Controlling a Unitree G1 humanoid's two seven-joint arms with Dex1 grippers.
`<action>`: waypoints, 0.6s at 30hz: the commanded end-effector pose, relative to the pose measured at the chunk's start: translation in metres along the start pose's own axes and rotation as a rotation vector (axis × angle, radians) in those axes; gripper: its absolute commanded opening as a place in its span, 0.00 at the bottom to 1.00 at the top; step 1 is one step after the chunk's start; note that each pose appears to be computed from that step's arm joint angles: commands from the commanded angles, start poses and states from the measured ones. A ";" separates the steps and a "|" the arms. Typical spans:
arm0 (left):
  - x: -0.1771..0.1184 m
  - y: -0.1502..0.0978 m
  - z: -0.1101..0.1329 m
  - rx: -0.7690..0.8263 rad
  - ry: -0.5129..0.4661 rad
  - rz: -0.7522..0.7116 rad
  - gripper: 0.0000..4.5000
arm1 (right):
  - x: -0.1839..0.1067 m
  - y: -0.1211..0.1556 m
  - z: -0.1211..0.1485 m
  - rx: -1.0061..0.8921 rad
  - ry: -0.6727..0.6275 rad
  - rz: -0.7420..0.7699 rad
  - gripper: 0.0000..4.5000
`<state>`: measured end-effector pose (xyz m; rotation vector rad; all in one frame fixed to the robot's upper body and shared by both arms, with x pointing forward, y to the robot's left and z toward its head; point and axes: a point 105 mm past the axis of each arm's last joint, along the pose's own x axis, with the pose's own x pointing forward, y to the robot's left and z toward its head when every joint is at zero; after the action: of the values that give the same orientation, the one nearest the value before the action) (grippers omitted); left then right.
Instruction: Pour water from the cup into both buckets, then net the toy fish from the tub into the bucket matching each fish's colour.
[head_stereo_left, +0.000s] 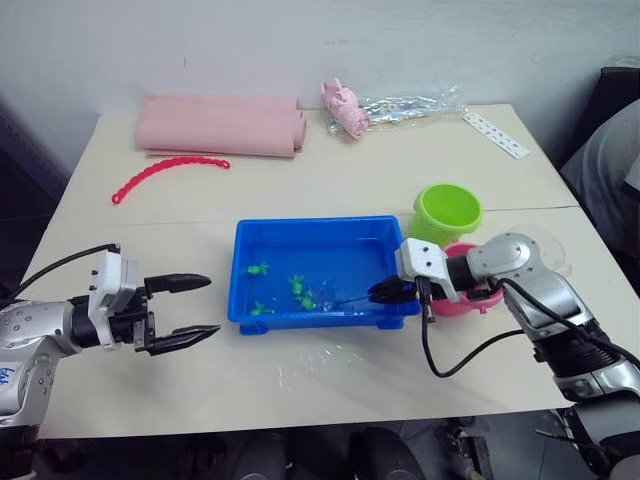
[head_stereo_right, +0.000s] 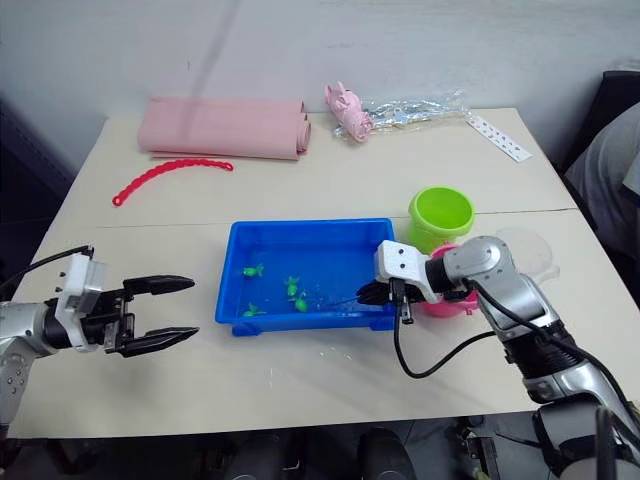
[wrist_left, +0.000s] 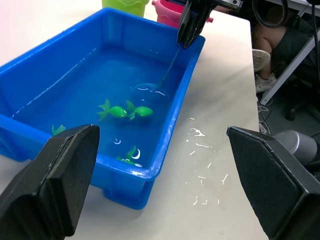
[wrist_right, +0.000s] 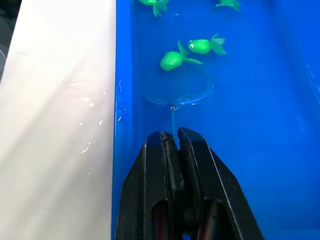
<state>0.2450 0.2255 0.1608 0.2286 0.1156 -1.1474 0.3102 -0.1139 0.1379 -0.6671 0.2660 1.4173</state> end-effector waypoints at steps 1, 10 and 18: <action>-0.002 0.002 0.003 0.023 0.002 0.007 0.99 | -0.004 0.004 0.010 -0.029 -0.052 0.020 0.00; -0.001 0.008 0.001 0.027 -0.002 0.024 0.99 | -0.007 -0.004 0.009 -0.039 -0.150 -0.040 0.00; 0.002 0.015 0.003 0.040 -0.007 0.025 0.99 | -0.018 -0.007 0.003 -0.026 -0.171 -0.059 0.00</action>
<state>0.2576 0.2306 0.1602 0.2363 0.1059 -1.1215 0.3137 -0.1222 0.1388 -0.5677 0.1500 1.4133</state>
